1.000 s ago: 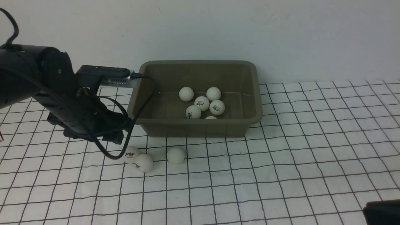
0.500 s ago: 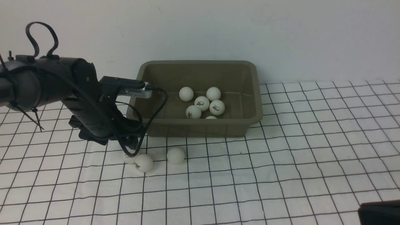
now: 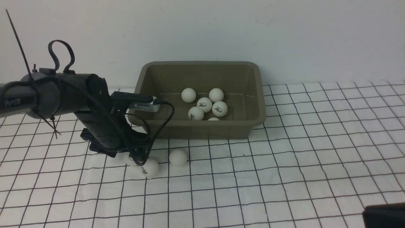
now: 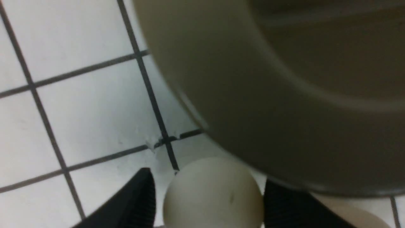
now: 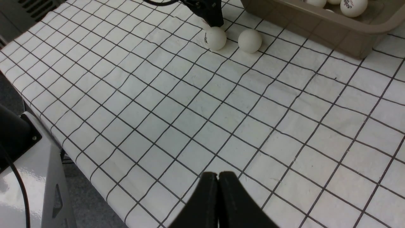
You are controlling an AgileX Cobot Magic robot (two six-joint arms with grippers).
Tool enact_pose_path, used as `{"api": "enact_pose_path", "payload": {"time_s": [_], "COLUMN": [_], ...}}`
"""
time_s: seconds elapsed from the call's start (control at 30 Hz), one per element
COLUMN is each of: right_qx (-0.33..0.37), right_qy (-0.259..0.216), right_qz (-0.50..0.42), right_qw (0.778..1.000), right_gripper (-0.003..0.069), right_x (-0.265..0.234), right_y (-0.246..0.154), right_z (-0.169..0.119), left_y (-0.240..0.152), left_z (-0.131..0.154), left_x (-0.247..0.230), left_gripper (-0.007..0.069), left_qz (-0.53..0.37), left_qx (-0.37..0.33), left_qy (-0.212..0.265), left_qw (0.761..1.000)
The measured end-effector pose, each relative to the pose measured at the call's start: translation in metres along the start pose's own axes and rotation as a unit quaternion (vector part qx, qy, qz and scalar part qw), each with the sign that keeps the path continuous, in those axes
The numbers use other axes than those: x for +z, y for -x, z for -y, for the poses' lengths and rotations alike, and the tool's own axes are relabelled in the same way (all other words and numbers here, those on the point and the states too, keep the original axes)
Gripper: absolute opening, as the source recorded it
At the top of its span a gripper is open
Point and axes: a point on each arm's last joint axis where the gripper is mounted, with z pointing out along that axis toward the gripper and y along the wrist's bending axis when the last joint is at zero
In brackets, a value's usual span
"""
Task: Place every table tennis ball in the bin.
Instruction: Use the left arm to clamp the table tennis ball closest to it
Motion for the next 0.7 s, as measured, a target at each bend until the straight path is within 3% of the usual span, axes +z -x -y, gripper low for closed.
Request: {"api": "enact_pose_path", "payload": {"time_s": [0.13, 0.47, 0.7], "right_qx": [0.000, 0.000, 0.000], "right_qy": [0.000, 0.001, 0.000], "right_qz": [0.000, 0.000, 0.000], "right_qw": [1.000, 1.000, 1.000], "right_gripper": [-0.0018, -0.0018, -0.0018], "right_x": [0.000, 0.000, 0.000], "right_y": [0.000, 0.000, 0.000], "right_z": [0.000, 0.000, 0.000], "left_y": [0.000, -0.005, -0.005], "left_z": [0.000, -0.006, -0.010], "left_x": [0.000, -0.018, -0.076], "left_gripper": [0.0346, 0.0353, 0.0353], "left_qz": [0.002, -0.025, 0.014], "left_qx": [0.001, 0.044, 0.046], "left_qy": [0.000, 0.042, 0.100], "left_qw": [1.000, 0.998, 0.994]}}
